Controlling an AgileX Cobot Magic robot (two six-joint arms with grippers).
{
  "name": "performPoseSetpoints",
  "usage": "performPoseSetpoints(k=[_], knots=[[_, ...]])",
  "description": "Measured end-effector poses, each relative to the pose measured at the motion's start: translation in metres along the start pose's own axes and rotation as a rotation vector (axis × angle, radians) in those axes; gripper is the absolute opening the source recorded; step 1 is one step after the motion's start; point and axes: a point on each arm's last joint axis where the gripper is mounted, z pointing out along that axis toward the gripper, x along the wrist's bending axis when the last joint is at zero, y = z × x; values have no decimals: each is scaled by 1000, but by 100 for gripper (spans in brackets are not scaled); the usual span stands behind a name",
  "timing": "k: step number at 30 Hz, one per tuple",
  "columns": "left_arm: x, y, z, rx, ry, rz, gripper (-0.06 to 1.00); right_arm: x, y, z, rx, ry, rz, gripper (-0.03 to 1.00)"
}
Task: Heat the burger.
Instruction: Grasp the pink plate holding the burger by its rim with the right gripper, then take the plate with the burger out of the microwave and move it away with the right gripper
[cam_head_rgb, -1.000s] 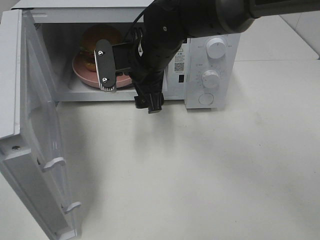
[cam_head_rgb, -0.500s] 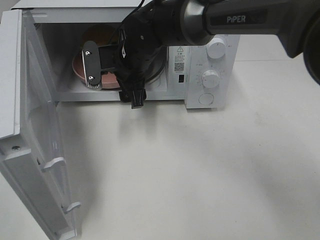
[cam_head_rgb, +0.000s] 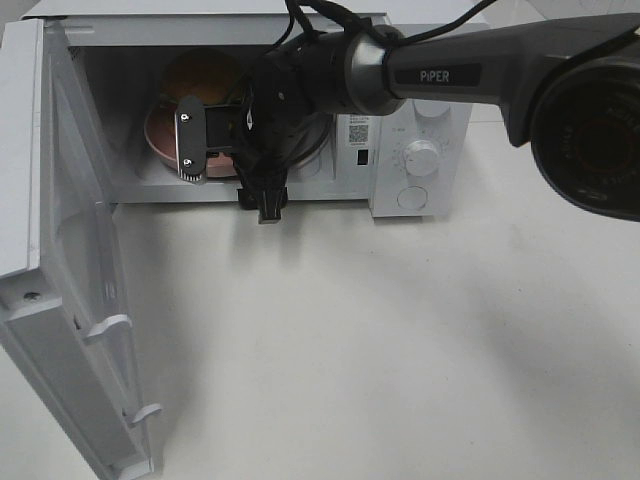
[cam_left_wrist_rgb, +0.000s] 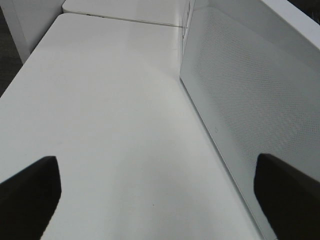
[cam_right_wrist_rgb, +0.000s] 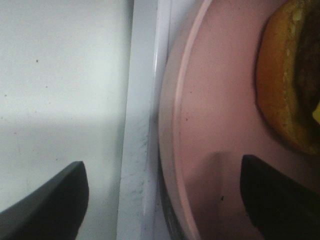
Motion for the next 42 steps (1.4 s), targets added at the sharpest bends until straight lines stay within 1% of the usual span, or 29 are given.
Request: performPoseSetpoints(k=[4,10,13,15,16,17,18,19,20,21,22,23,24,25,26,27,28,29,30,37,42], knots=[[0,0,0,0,0,0,96,-4,-3,6,-10,-16,22,80],[0,0,0,0,0,0,96,-6,-7,15,-8,-18,34,79],[0,0,0,0,0,0,96,-5,-9,18,-13,-13,55,76],[0,0,0,0,0,0,96,-6,-9,18,-16,-16,59,70],[0,0,0,0,0,0,96,-6,-9,18,-16,-16,59,70],[0,0,0,0,0,0,96,-6,-9,18,-18,-16,63,63],[0,0,0,0,0,0,96,-6,-9,18,-18,-16,63,63],[0,0,0,0,0,0,96,-5,-8,18,-21,-6,71,55],[0,0,0,0,0,0,96,-5,-8,18,-19,-1,72,51],[0,0,0,0,0,0,96,-5,-8,18,-19,-1,72,51],[0,0,0,0,0,0,96,-4,-5,16,-23,10,80,40],[0,0,0,0,0,0,96,-4,-5,16,-23,10,80,40],[0,0,0,0,0,0,96,-3,-1,14,-29,14,78,30],[0,0,0,0,0,0,96,-2,2,13,-34,15,78,25],[0,0,0,0,0,0,96,-2,2,13,-34,15,78,25],[0,0,0,0,0,0,96,-2,6,11,-43,15,71,16],[0,0,0,0,0,0,96,-2,8,10,-48,10,62,14],[0,0,0,0,0,0,96,-2,8,10,-48,10,62,14],[0,0,0,0,0,0,96,-2,12,9,-58,1,49,8],[0,0,0,0,0,0,96,-2,13,5,-55,19,44,8],[0,0,0,0,0,0,96,1,14,-4,-48,51,-8,7]])
